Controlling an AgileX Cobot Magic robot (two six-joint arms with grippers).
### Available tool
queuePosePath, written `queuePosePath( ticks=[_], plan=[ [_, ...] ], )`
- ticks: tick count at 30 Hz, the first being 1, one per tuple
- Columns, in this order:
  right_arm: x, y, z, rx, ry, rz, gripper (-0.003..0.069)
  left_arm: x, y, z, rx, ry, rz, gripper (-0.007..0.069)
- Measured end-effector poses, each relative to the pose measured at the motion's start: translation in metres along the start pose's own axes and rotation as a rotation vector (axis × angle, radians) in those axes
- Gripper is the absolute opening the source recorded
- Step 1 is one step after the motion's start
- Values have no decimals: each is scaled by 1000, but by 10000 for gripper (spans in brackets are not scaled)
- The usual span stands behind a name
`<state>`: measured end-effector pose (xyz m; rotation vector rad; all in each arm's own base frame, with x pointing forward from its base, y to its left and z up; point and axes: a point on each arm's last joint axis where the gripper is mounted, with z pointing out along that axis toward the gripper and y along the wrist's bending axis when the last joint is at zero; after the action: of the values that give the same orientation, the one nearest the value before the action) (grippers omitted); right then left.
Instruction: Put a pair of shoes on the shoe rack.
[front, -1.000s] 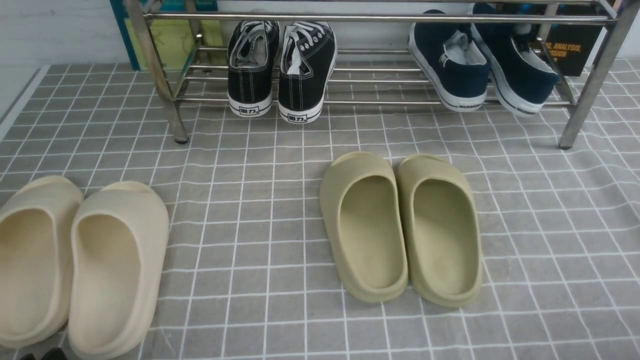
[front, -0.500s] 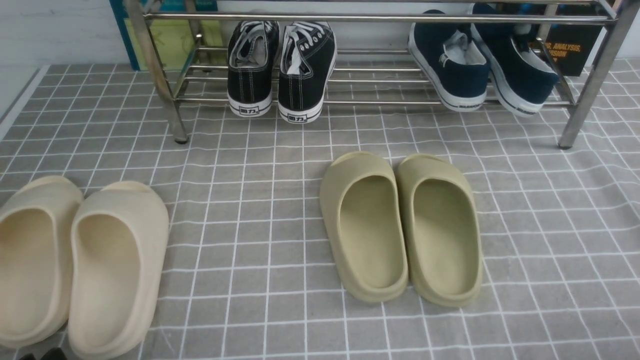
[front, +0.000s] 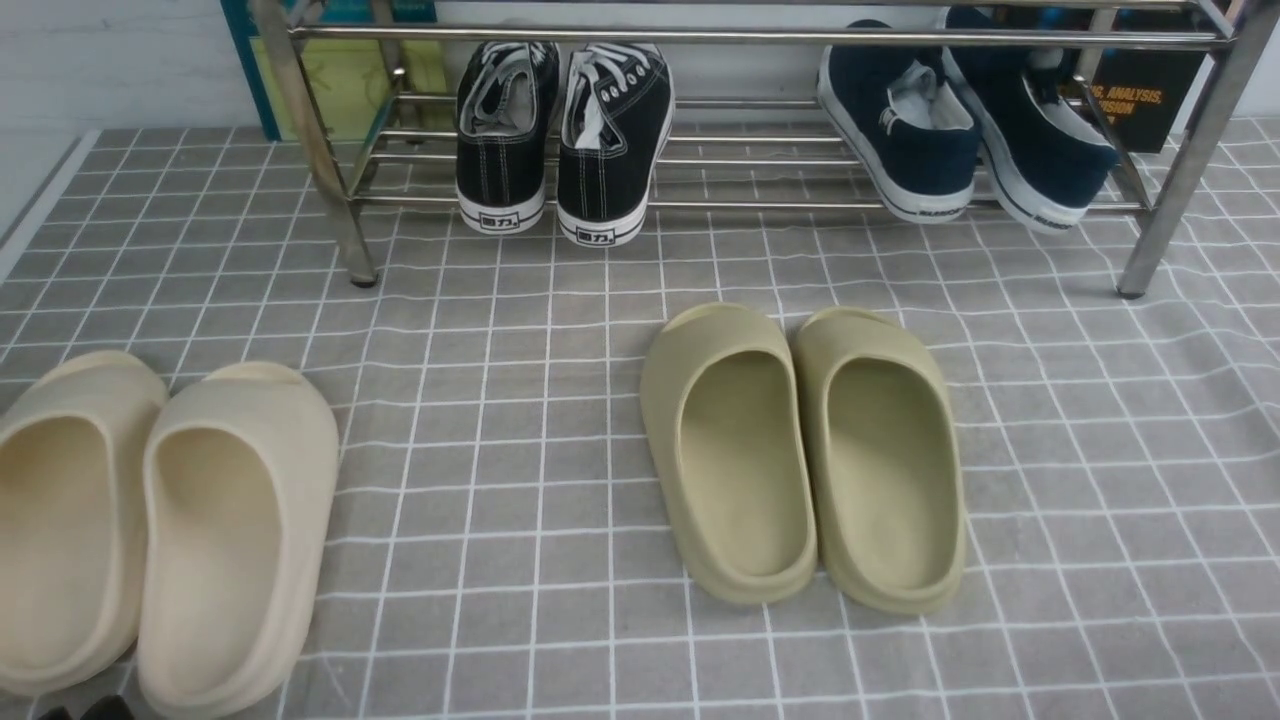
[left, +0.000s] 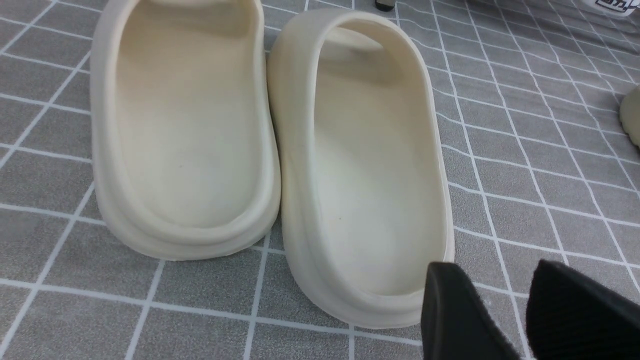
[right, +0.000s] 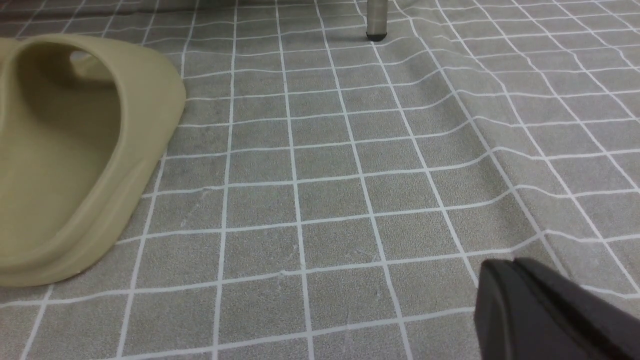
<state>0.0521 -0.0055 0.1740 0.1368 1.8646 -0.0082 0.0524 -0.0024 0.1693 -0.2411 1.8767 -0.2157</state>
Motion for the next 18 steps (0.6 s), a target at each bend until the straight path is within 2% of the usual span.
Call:
queuePosePath(
  ticks=[18],
  plan=[
    [0,0,0,0,0,-1,15,0,0,0,0,0,0,238]
  ],
)
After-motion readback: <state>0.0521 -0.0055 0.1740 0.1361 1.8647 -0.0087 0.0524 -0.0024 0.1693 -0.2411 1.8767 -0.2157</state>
